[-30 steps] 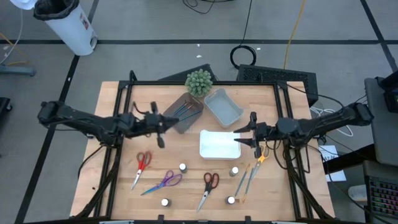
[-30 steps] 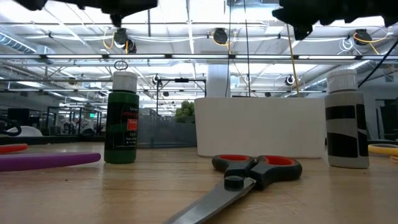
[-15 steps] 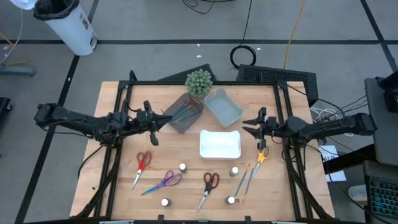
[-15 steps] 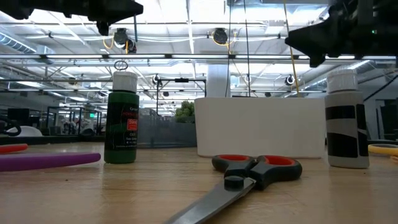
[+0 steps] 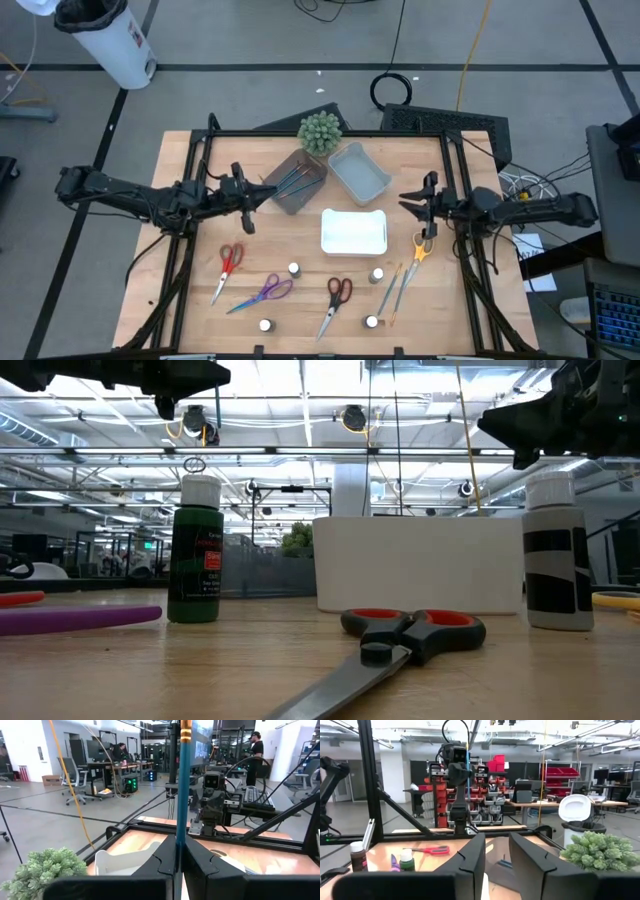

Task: Pick & Place Paint Supplies
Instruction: Put the blue paint brush into the black bin

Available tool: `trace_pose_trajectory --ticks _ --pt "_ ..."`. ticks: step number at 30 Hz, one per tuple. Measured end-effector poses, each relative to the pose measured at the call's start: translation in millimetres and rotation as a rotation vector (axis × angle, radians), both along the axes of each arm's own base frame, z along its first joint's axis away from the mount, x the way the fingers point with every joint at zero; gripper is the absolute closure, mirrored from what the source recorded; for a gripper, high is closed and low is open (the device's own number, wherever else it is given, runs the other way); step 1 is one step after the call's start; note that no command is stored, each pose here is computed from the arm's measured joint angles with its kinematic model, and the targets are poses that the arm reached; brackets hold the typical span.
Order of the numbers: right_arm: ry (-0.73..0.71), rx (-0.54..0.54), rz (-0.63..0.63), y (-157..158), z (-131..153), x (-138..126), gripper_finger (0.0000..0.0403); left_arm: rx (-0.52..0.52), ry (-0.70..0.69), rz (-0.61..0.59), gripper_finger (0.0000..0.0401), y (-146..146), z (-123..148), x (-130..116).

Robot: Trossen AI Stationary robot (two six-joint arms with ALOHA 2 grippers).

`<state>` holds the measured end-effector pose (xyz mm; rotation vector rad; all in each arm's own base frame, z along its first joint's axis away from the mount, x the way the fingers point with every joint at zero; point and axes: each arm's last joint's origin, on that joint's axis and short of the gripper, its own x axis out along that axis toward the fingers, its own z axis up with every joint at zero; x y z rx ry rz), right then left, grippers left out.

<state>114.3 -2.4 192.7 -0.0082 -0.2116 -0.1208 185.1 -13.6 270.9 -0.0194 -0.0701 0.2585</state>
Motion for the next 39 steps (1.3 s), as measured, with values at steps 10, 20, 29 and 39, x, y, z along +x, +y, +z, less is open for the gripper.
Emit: trace_pose_trajectory --ticks 10,20,29,39 --pt "-0.016 0.01 -0.024 -1 1 -5 0.0344 -0.159 -0.07 -0.478 0.039 -13 10 0" --pt "-0.016 0.017 -0.026 -1 1 -5 0.0348 -0.125 0.136 -1.105 0.0379 -44 -5 -8" --pt "-0.016 0.017 -0.026 -1 1 -5 0.035 -0.12 0.134 -1.095 0.0382 -47 -5 -8" --pt "-0.016 0.016 -0.03 -1 1 -5 0.0353 -0.106 0.124 -1.046 0.0389 -46 -4 -7"
